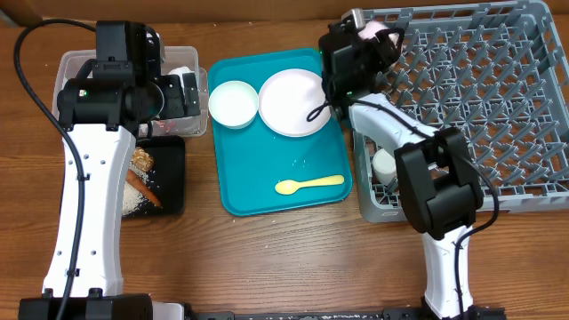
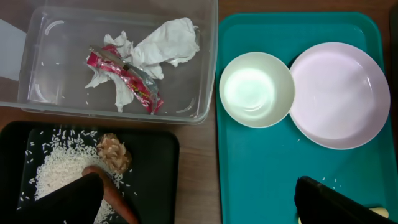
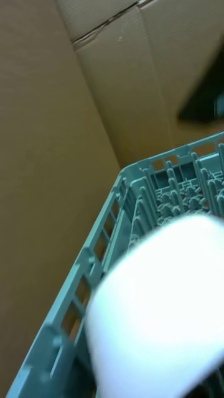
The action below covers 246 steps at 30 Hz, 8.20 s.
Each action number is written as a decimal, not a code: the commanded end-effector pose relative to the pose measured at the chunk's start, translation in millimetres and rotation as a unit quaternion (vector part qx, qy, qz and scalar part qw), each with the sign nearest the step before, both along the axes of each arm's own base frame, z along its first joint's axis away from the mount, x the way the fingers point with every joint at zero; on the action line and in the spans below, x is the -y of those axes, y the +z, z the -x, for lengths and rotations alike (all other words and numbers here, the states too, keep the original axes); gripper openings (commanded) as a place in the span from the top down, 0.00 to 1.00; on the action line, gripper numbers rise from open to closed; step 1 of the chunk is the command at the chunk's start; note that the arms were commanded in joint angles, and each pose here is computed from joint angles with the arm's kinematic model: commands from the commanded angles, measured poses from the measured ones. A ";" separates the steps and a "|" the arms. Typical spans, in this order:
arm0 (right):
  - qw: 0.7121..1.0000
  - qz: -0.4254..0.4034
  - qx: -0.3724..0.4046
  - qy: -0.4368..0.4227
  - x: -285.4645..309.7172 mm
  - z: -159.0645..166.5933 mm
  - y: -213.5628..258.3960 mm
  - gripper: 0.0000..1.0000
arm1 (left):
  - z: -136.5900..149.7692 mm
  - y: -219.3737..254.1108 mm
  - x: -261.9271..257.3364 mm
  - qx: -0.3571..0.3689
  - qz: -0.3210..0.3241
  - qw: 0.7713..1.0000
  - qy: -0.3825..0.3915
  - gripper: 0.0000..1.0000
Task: Sort waste into correct bins and load items into the dishwasher
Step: 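Move the right gripper back to the teal tray and grasp the white bowl, then carry the white bowl with the right gripper into the dish rack, then return the right gripper to the teal tray and grasp the pink plate rim, then lift the pink plate with the right gripper and stand it in the rack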
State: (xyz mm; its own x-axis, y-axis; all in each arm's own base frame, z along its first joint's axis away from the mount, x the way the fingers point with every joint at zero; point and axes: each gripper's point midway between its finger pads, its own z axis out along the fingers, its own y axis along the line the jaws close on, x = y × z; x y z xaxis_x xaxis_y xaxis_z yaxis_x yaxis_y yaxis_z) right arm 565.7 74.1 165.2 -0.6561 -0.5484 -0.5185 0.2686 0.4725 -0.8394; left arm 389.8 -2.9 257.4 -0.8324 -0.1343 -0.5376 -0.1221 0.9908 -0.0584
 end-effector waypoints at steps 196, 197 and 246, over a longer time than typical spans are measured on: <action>0.943 -0.279 -0.153 -0.096 -70.4 167.2 0.5 0.01 | -3.3 6.0 -0.5 0.008 0.000 1.000 0.005 0.00; 0.931 -0.313 -0.162 -0.090 -81.3 166.6 2.9 0.00 | -3.3 6.0 -0.5 0.008 0.000 1.000 0.005 0.00; 0.754 -0.586 -0.255 -0.152 -181.7 160.1 -164.1 0.88 | -3.3 6.0 -0.5 0.008 0.000 1.000 0.005 0.00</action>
